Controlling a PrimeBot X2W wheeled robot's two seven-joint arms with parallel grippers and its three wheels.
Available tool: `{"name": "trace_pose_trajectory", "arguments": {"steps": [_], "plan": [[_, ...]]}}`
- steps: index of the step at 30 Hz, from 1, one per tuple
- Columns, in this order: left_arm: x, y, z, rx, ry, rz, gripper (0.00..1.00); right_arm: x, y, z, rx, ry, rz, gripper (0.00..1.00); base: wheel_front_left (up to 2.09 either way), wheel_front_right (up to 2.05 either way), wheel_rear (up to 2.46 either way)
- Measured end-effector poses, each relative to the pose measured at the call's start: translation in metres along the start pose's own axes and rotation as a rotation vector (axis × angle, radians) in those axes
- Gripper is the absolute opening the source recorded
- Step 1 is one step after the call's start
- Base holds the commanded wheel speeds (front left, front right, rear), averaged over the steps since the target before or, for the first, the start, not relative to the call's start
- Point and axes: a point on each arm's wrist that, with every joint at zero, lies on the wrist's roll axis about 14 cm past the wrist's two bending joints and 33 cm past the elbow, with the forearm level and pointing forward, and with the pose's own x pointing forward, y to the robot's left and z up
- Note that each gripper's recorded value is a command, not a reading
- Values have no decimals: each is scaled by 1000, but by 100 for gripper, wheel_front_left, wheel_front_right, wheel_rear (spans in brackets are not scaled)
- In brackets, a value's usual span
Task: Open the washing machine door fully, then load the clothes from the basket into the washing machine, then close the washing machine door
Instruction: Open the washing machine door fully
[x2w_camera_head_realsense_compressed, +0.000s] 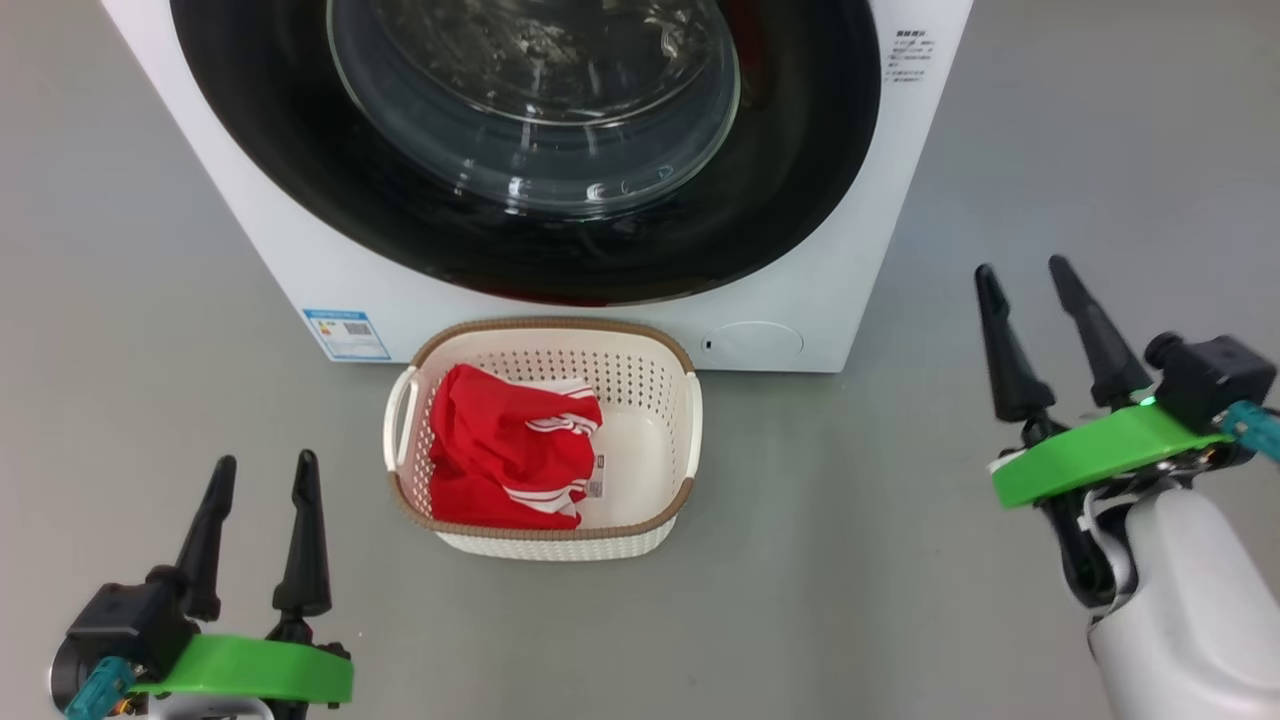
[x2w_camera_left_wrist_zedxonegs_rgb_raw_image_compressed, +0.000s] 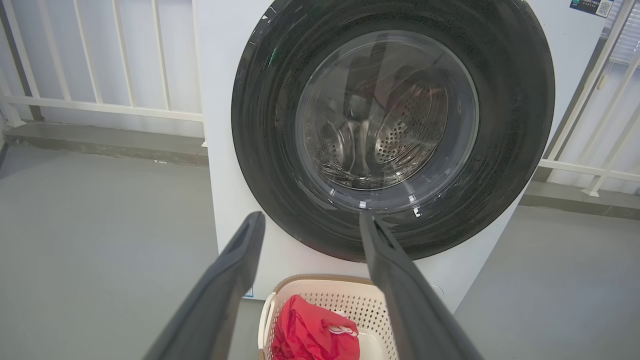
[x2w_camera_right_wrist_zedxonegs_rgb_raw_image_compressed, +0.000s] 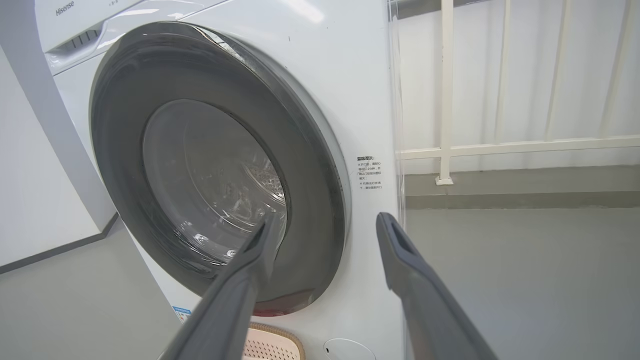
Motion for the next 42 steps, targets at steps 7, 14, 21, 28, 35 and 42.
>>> {"name": "trace_pose_trajectory", "arguments": {"steps": [7,14,21,28,35,42], "plan": [[7,4,-5,8,11,5,100,27,-23,11,111,-48,-48,100,0,0,0],[13,10,-10,0,20,21,100,58,-40,21,203,-94,-66,11,0,0,0],[24,17,-13,4,19,32,100,89,-55,12,383,-86,-98,0,0,0,0],[34,27,-25,13,41,50,100,125,-55,0,533,-35,-78,0,0,0,0],[51,30,-26,19,24,47,100,156,-49,-27,706,96,-40,0,0,0,0],[57,40,-36,29,40,67,100,177,-37,-48,835,196,21,0,0,0,0]]}}
